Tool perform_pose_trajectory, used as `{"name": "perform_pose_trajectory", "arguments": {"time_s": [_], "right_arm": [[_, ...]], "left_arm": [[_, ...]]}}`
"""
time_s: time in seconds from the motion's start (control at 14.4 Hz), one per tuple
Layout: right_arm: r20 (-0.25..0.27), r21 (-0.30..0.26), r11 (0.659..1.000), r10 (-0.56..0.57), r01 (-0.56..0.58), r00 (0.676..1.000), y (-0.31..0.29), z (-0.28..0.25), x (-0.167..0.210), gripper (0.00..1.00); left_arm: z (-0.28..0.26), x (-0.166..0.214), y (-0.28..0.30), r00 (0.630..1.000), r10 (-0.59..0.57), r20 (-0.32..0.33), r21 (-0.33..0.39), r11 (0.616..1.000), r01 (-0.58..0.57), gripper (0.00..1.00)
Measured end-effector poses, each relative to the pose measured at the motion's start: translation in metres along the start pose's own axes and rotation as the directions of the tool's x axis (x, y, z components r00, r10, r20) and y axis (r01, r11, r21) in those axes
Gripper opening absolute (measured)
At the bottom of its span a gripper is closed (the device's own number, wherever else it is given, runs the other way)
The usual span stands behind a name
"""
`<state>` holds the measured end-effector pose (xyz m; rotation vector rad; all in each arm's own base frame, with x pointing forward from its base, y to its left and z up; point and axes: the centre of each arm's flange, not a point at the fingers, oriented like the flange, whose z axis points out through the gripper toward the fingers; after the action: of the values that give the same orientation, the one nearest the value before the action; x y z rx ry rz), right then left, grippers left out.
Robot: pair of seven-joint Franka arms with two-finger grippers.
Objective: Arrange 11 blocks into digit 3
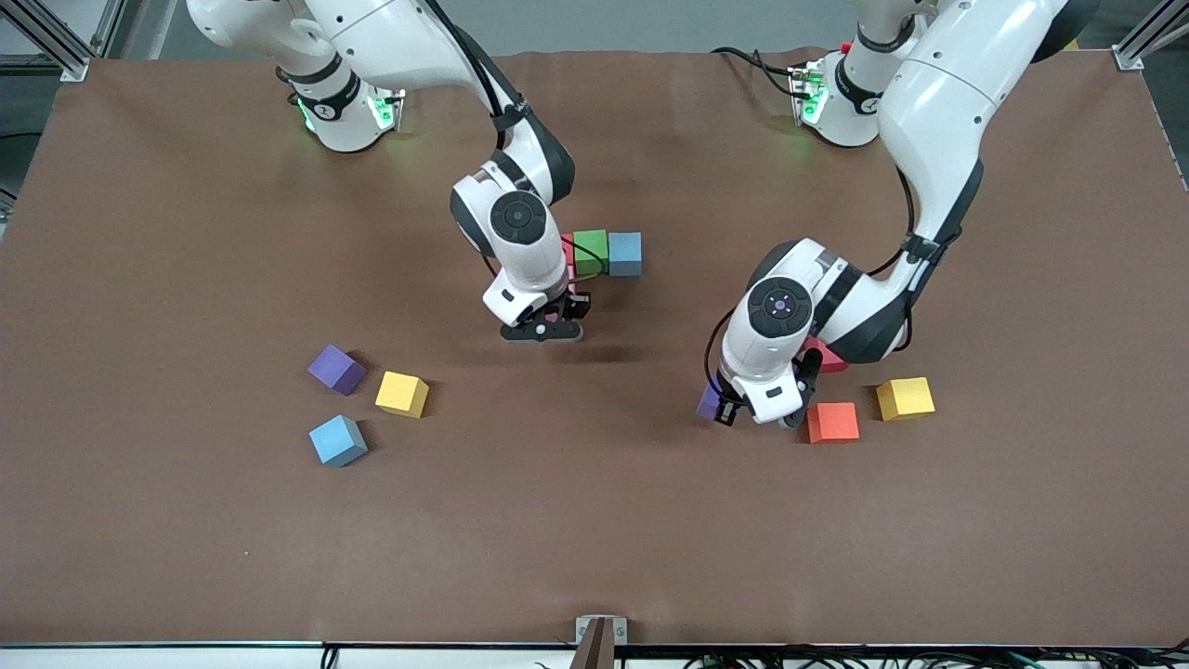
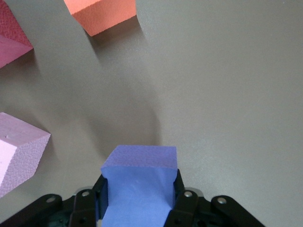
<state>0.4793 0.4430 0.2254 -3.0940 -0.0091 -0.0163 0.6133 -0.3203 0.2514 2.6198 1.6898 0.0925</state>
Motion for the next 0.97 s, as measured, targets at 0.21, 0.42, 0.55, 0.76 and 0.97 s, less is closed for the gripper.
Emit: {"name": "perform_pose_trajectory", "arguments": {"time_s": [0.21, 0.42, 0.55, 0.76, 0.97], "right_arm": [[0.0, 0.0, 1.0, 0.002, -0.002, 1.0, 0.0, 0.0, -0.0001, 0.44], [0.001, -0.001, 1.0, 0.013, -0.013, 1.0, 0.0001, 0.0, -0.0002, 0.44], [0.002, -0.001, 1.0, 0.015, -0.015, 1.0, 0.0002, 0.0, -0.0003, 0.44], [0.002, -0.001, 1.0, 0.017, -0.017, 1.0, 0.0002, -0.0002, -0.0004, 0.41], [0.002, -0.001, 1.0, 0.017, -0.017, 1.0, 0.0002, -0.0003, -0.0004, 0.41]], "left_arm": [[0.0, 0.0, 0.0, 1.0, 0.0, 0.0, 0.0, 1.0, 0.0, 0.53], [0.0, 0.0, 0.0, 1.0, 0.0, 0.0, 0.0, 1.0, 0.0, 0.53], [0.0, 0.0, 0.0, 1.0, 0.0, 0.0, 0.0, 1.0, 0.0, 0.53], [0.0, 0.0, 0.0, 1.0, 0.0, 0.0, 0.0, 1.0, 0.0, 0.53], [0.0, 0.0, 0.0, 1.0, 0.0, 0.0, 0.0, 1.0, 0.0, 0.53]]}}
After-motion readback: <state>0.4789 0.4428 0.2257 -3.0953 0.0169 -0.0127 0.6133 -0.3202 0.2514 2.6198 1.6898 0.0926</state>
